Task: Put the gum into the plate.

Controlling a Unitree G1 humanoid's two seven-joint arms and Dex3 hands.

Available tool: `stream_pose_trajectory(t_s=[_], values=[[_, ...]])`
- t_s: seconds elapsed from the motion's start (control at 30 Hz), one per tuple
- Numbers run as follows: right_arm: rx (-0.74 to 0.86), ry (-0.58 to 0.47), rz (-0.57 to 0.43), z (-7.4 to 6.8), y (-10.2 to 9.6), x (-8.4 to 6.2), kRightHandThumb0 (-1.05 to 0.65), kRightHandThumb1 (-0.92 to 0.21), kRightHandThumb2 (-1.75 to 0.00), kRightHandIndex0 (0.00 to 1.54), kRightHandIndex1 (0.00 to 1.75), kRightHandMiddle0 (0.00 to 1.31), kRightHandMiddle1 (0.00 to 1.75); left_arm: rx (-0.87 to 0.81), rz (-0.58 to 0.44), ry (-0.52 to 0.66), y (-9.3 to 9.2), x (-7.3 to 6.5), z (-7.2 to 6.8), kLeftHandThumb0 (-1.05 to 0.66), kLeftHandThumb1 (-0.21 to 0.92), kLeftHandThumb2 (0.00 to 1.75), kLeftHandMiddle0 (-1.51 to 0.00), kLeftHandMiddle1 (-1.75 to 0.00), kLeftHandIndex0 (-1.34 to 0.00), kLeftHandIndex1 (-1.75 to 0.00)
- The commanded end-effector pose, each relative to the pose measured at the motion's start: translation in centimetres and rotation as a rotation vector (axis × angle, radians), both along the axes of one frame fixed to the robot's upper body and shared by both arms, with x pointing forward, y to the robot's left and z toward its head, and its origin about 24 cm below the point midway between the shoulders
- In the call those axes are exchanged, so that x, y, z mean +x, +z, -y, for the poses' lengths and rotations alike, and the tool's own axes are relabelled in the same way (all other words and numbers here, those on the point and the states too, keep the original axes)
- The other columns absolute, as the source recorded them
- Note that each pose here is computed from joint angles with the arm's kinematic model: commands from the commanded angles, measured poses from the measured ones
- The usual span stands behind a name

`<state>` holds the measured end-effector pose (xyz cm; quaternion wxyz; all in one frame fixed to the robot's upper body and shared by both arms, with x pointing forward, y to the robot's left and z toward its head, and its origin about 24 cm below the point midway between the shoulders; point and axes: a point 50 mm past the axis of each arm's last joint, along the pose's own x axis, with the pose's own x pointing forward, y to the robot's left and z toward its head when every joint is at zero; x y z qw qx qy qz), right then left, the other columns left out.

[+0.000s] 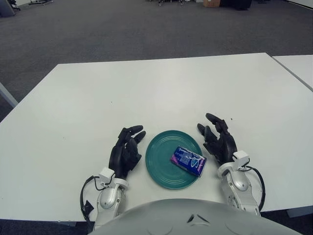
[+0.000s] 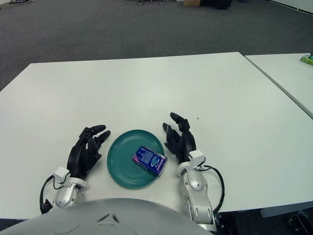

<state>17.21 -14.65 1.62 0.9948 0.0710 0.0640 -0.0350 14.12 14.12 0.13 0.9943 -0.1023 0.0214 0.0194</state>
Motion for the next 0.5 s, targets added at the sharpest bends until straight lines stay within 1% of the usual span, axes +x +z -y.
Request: stream_pose_trajectory(t_s=[0.0,0.47], values=[[0.001,-0.007,-0.068,0.29,-1.14,-0.65,-0.69,-0.92,-0.77,0.59,0.04,0.00,0.82,-0.009,-0.042,0.017,-0.44,-0.34,-0.23,-0.87,0.92,0.87,-0.46,-0.50,-0.27,-1.06],[0.013,-0.009,-0.071,0.25,-1.13,-0.66,-0.66,-0.92,-0.77,0.59,0.04,0.00,0.84,-0.020,-0.052,0.030,-0.33,-0.33,-0.35,-0.87,0.92,0.86,-0.47,-0.50,-0.25,-1.07]])
